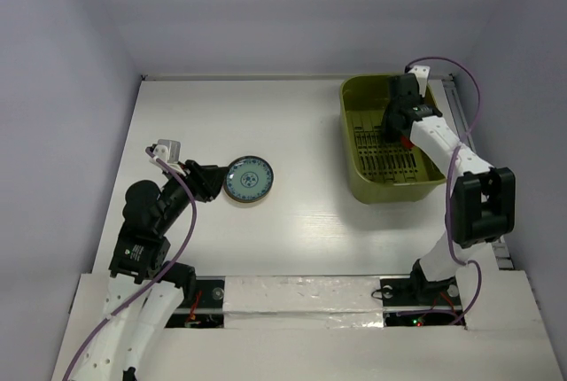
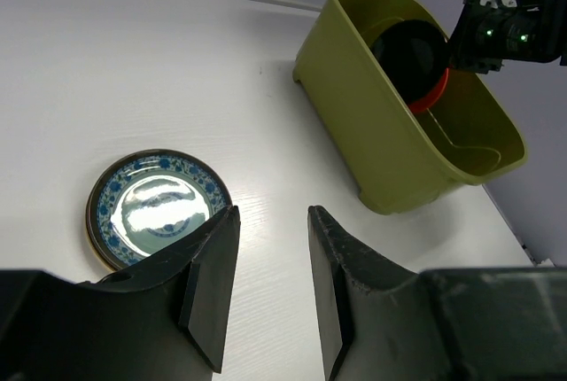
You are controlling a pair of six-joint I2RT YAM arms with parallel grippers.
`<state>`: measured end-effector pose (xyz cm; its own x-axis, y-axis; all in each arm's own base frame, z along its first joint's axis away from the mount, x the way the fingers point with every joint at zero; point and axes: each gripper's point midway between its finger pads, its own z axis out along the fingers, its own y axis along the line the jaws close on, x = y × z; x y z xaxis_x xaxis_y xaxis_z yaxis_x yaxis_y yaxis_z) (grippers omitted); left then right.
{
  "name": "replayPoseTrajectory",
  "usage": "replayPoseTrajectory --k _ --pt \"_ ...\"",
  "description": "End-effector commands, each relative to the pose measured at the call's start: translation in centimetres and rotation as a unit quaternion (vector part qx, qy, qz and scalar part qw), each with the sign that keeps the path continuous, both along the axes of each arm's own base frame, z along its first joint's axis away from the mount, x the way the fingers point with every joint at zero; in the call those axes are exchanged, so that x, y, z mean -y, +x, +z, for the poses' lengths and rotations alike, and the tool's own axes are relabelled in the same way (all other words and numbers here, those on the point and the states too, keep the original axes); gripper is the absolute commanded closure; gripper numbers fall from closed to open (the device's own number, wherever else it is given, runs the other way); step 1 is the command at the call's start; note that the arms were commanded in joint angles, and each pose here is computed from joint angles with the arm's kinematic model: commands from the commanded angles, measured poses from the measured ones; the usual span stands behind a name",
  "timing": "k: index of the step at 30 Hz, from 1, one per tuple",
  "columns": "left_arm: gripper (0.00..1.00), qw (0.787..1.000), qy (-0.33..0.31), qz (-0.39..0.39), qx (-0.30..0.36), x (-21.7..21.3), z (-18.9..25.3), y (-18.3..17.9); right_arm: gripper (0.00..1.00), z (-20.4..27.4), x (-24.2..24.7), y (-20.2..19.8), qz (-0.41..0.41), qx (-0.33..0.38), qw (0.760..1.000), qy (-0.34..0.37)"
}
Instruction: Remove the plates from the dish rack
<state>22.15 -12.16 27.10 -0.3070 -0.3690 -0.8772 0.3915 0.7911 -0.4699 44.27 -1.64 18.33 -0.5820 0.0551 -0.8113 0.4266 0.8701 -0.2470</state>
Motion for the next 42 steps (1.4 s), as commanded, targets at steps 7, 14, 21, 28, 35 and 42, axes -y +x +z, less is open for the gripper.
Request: replayPoseTrajectory --k 7,14,21,28,35,42 --pt "0.66 1.0 -0.005 -0.002 0.025 0.1 1.1 0.2 0.95 8.6 -1.8 -1.4 0.019 0.097 0.995 -0.001" --pt "0.66 1.0 -0.005 -0.002 0.025 0.1 1.1 0.2 1.0 12.9 -6.0 -3.3 0.094 0.154 0.982 0.051" --pt "0.66 1.0 -0.005 -0.003 0.026 0.1 1.1 0.2 1.0 15.9 -20.4 -6.2 0.34 0.196 0.894 0.213" --pt "0.66 1.0 -0.004 0.001 0.021 -0.1 0.9 0.4 1.0 11.9 -33.1 -9.0 0.491 0.134 0.793 0.336" --pt "0.66 1.0 -0.004 0.001 0.025 -0.1 1.0 0.3 1.0 5.6 -41.9 -11.4 0.532 0.056 0.753 0.383" --pt "0.66 1.0 -0.005 0.001 0.026 -0.1 1.1 0.2 0.99 -0.5 -44.8 -12.1 0.52 -0.003 0.75 0.408"
